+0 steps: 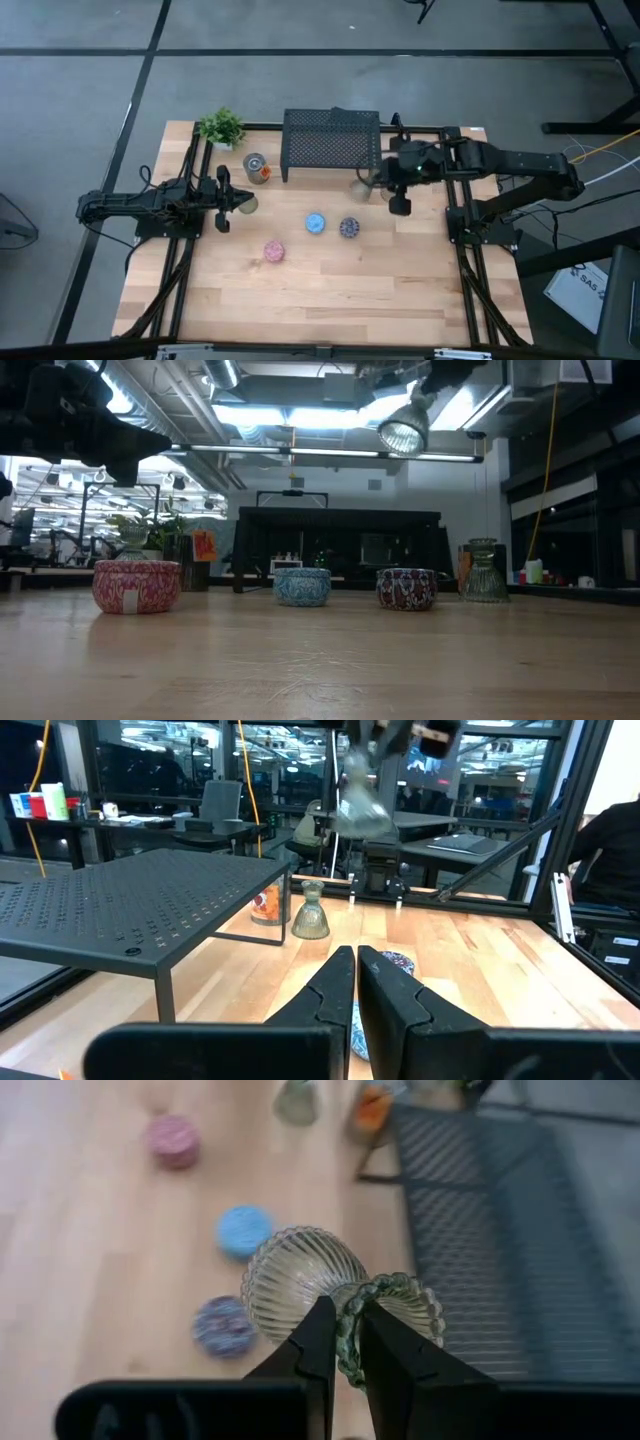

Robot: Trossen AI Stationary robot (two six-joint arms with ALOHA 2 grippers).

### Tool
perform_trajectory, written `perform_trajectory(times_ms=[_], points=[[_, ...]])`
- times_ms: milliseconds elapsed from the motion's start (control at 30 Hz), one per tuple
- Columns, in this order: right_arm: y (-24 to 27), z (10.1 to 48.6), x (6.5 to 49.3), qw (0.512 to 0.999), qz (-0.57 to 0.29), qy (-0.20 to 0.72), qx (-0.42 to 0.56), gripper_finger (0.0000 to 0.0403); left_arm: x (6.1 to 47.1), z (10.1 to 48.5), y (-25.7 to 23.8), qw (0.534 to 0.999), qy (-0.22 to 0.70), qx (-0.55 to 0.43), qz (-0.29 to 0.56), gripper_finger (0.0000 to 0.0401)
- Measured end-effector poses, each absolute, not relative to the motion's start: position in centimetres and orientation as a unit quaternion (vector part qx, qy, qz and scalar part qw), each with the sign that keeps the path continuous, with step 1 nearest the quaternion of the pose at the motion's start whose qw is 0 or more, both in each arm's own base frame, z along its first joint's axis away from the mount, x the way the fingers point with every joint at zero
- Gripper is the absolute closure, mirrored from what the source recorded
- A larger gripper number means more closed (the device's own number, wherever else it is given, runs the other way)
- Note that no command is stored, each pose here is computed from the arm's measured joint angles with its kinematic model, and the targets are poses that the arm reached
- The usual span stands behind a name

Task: Pick & Place candle stick holders
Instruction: Put the middle green glass candle holder on the shelf

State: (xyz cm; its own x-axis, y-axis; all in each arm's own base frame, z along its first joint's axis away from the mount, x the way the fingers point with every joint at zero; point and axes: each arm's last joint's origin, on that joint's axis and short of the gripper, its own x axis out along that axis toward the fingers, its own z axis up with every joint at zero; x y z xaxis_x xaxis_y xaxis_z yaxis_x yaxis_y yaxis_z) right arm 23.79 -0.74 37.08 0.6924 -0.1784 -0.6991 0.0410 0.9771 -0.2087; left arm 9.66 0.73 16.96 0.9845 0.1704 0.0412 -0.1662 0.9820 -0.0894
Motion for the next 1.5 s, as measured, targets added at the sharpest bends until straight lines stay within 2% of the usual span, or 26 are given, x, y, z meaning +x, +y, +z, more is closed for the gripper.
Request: perform_trajectory(times_ms=[433, 900, 1067, 1500], points=[[-5.5, 40.7, 22.9, 0.898, -0.182, 0.365, -0.166, 0.0366, 9.7, 17.0, 0.7, 0.995, -0.024, -0.043, 0.085, 0.0390], [-14.0, 38.2, 24.2, 0.836, -0.257, 0.442, -0.201, 0.0366, 9.7, 17.0, 0.7, 0.995, -0.024, -0.043, 0.085, 0.0388], [-16.4, 36.6, 24.5, 0.818, -0.257, 0.477, -0.195, 0.0366, 9.7, 17.0, 0.7, 0.995, -0.024, -0.043, 0.085, 0.0391], [-20.2, 34.7, 27.2, 0.821, -0.208, 0.507, -0.162, 0.0367, 9.7, 17.0, 0.7, 0.995, -0.024, -0.043, 0.085, 0.0390]])
